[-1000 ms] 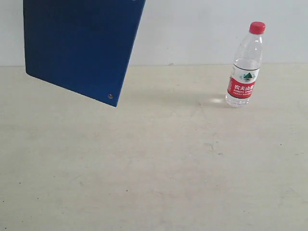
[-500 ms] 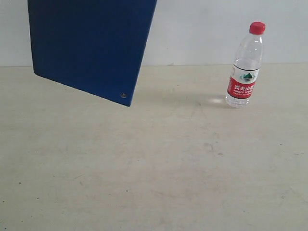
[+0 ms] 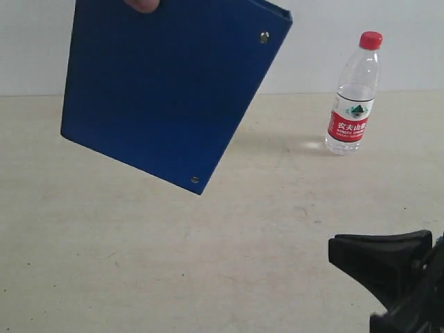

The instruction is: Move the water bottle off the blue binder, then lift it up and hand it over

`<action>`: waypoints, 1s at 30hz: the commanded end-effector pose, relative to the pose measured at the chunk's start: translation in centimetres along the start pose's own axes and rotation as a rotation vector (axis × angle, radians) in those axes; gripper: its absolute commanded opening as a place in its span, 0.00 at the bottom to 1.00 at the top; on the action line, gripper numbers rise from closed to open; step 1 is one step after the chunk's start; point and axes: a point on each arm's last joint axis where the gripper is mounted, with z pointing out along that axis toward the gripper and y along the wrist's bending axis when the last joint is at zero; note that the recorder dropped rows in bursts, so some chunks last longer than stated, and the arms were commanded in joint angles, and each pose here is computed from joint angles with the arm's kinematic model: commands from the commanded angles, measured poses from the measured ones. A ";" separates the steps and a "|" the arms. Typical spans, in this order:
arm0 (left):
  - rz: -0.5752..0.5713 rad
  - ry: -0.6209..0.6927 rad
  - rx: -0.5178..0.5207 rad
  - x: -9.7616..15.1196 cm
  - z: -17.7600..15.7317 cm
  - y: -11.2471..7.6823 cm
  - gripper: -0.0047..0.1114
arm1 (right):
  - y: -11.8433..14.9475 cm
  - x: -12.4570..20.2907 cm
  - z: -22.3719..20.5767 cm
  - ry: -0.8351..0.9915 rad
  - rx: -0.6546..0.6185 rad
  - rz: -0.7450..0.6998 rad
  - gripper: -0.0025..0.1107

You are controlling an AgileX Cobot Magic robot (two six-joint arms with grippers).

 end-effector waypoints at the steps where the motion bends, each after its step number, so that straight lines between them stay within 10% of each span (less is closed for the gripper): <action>1: -0.013 -0.013 0.014 0.0 0.0 -0.1 0.08 | -0.8 -0.4 -0.1 -0.041 0.085 0.365 0.02; 6: -0.013 -0.013 0.014 0.0 0.0 -0.1 0.08 | -1.1 -0.7 -0.7 -0.110 0.102 0.699 0.02; 14: -0.013 -0.013 0.014 0.0 0.0 -0.1 0.08 | -3.1 -2.3 -4.1 -0.382 0.246 0.618 0.02; 23: -0.013 -0.013 0.014 0.0 0.0 -0.1 0.08 | -4.1 -7.1 -13.4 -0.680 0.600 0.047 0.02; 30: -0.013 -0.015 0.014 0.0 0.0 -0.1 0.08 | -3.2 -8.6 -14.8 -0.653 0.525 -0.257 0.02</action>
